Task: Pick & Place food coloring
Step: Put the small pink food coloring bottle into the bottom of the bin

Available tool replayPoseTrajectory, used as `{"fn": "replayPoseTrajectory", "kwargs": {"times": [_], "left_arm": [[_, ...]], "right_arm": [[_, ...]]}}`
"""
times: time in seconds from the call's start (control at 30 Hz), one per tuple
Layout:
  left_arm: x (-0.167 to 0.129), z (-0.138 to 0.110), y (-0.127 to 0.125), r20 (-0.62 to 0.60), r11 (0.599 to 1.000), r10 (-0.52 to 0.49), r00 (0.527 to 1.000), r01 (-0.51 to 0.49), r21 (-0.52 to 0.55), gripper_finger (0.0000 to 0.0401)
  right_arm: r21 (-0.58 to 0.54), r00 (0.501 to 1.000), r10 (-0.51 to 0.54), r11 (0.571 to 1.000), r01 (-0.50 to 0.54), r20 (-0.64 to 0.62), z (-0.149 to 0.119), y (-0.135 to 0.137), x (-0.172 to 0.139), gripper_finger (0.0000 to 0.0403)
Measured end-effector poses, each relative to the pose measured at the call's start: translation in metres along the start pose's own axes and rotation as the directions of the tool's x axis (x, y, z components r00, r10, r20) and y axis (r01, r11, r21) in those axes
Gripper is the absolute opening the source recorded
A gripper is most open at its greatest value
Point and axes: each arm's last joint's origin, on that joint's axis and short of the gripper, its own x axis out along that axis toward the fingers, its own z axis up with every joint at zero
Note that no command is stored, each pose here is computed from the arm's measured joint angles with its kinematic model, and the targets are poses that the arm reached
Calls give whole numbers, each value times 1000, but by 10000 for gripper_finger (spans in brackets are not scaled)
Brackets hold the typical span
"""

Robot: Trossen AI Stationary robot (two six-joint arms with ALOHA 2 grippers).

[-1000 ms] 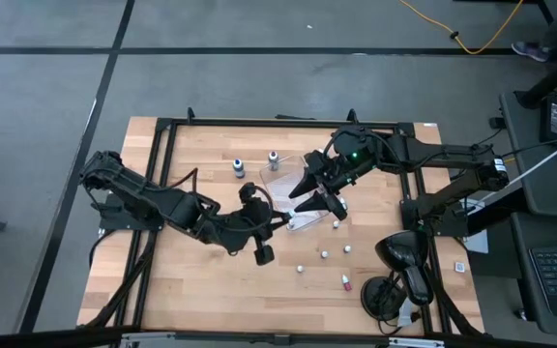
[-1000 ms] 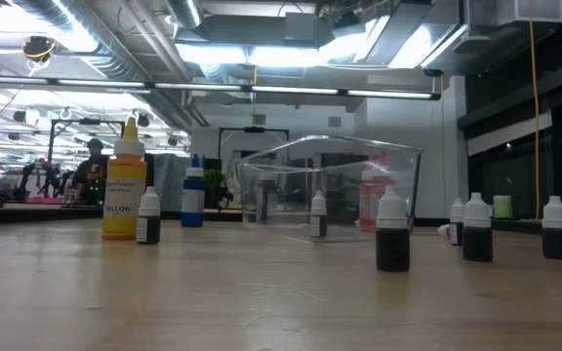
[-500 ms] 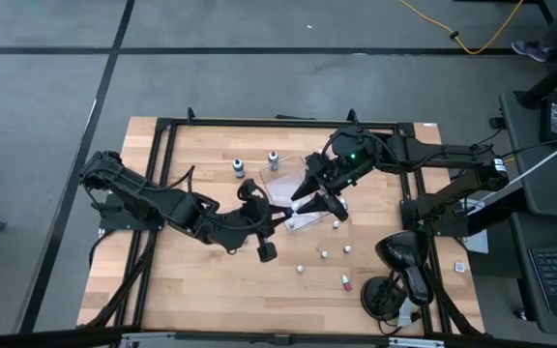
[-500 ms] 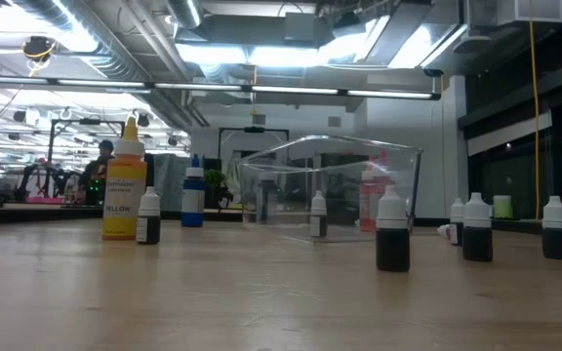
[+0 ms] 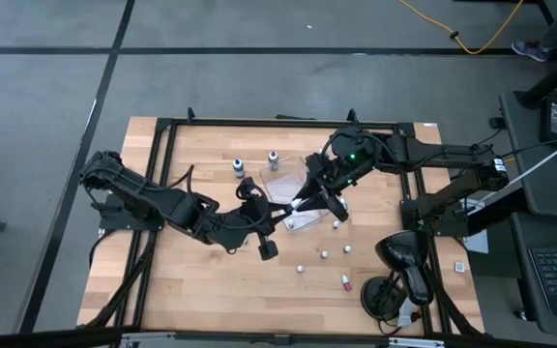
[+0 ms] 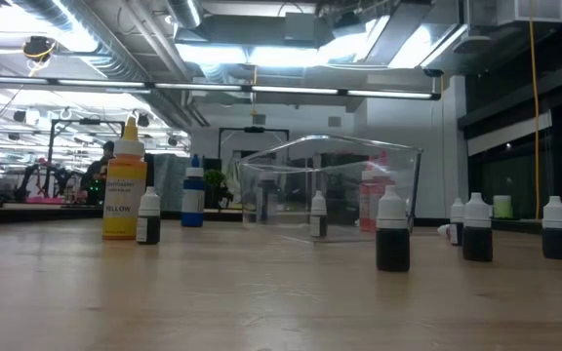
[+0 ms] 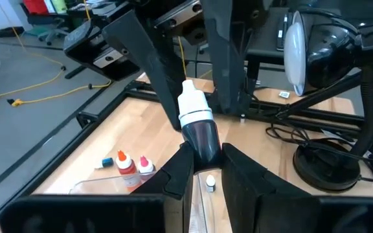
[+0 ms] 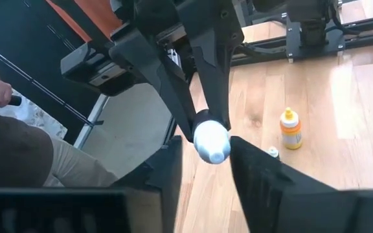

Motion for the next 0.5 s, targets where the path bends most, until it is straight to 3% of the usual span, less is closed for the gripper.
{"fn": "replayPoseTrajectory", "kwargs": {"times": [0.2, 0.5], "left_arm": [[0, 0, 0, 0, 1000, 0, 1000, 0, 0, 57], [1, 0, 1, -4, 1000, -3, 1000, 3, 7, 61]], "right_arm": [[-17, 1000, -2, 1000, 2, 1, 0, 0, 0, 85], [-17, 1000, -7, 1000, 7, 0, 0, 0, 0, 66]]}}
